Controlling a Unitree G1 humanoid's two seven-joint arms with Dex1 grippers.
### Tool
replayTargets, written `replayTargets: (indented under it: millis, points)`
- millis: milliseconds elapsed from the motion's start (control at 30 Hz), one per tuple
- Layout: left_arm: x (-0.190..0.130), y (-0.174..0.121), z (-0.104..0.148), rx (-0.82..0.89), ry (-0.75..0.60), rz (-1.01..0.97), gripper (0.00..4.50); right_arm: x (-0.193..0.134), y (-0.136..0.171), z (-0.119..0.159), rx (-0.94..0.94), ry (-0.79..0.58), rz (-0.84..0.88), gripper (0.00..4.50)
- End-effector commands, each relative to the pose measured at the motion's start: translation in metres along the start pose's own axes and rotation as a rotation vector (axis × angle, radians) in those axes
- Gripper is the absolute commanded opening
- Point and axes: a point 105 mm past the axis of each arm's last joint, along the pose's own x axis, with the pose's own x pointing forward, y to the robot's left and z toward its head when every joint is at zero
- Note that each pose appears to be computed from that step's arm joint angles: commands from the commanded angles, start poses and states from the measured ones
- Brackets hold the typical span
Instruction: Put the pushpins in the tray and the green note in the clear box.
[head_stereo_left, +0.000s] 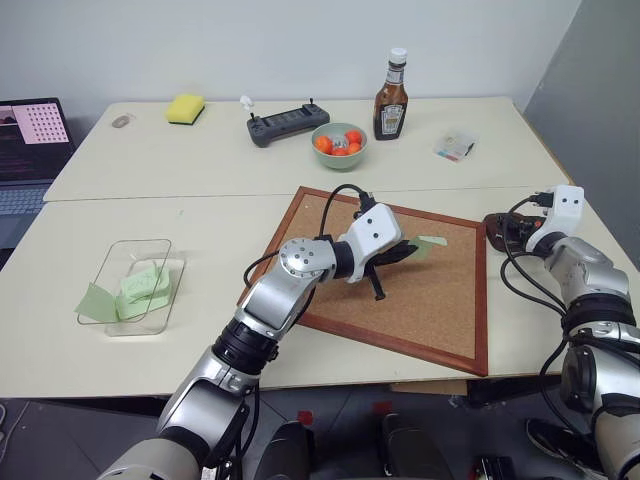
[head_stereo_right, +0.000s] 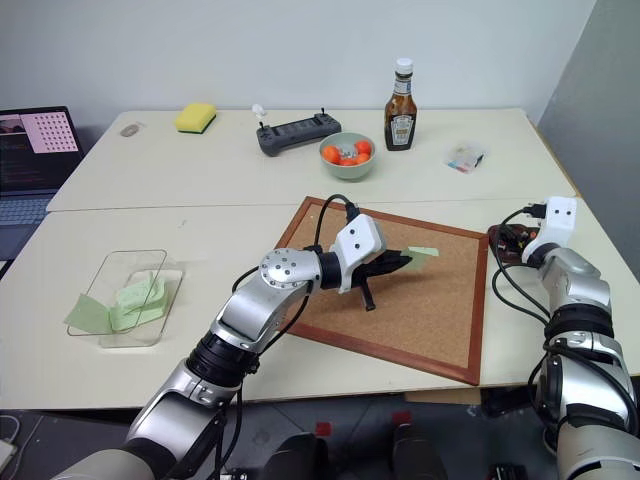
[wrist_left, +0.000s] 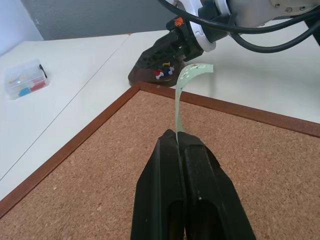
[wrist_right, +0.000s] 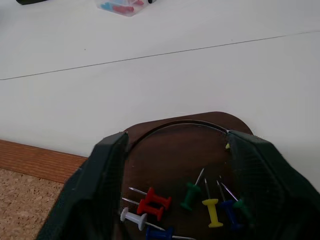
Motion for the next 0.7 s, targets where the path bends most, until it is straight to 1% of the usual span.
replayTargets:
  millis: [33,100,233,300,367,467,533,600,633,667,700]
  points:
    - [-0.005,0.009,0.014,0.009,-0.046,0.028,0.00,-0.007,0.008,0.032,-0.077,-0.107,0.060,4.42]
    - [-0.008,0.015,0.015,-0.006,-0.049,0.049,0.00,-0.013,0.016,0.039,-0.140,-0.140,0.117,4.42]
    - [-0.024,0.032,0.013,-0.007,-0.030,0.119,0.00,-0.037,0.051,0.045,-0.233,-0.190,0.337,4.42]
    - [-0.042,0.046,0.014,-0.026,-0.031,0.192,0.00,-0.057,0.080,0.051,-0.240,-0.231,0.496,4.42]
    - [-0.067,0.060,0.018,-0.054,-0.039,0.298,0.00,-0.080,0.114,0.061,-0.260,-0.303,0.652,4.42]
    - [-0.110,0.073,0.018,-0.082,-0.022,0.465,0.00,-0.110,0.164,0.065,-0.266,-0.346,0.855,4.42]
    - [-0.134,0.076,0.017,-0.114,-0.015,0.562,0.00,-0.125,0.187,0.064,-0.270,-0.352,0.949,4.42]
    - [-0.165,0.077,0.012,-0.150,0.006,0.686,0.00,-0.140,0.212,0.062,-0.259,-0.353,1.060,4.42]
    - [-0.175,0.076,0.011,-0.162,0.017,0.729,0.00,-0.145,0.220,0.061,-0.252,-0.351,1.099,4.42]
    - [-0.192,0.079,0.007,-0.169,0.032,0.817,0.00,-0.151,0.229,0.060,-0.244,-0.347,1.149,4.42]
    - [-0.218,0.085,0.002,-0.169,0.054,0.954,0.00,-0.156,0.239,0.060,-0.230,-0.343,1.205,4.42]
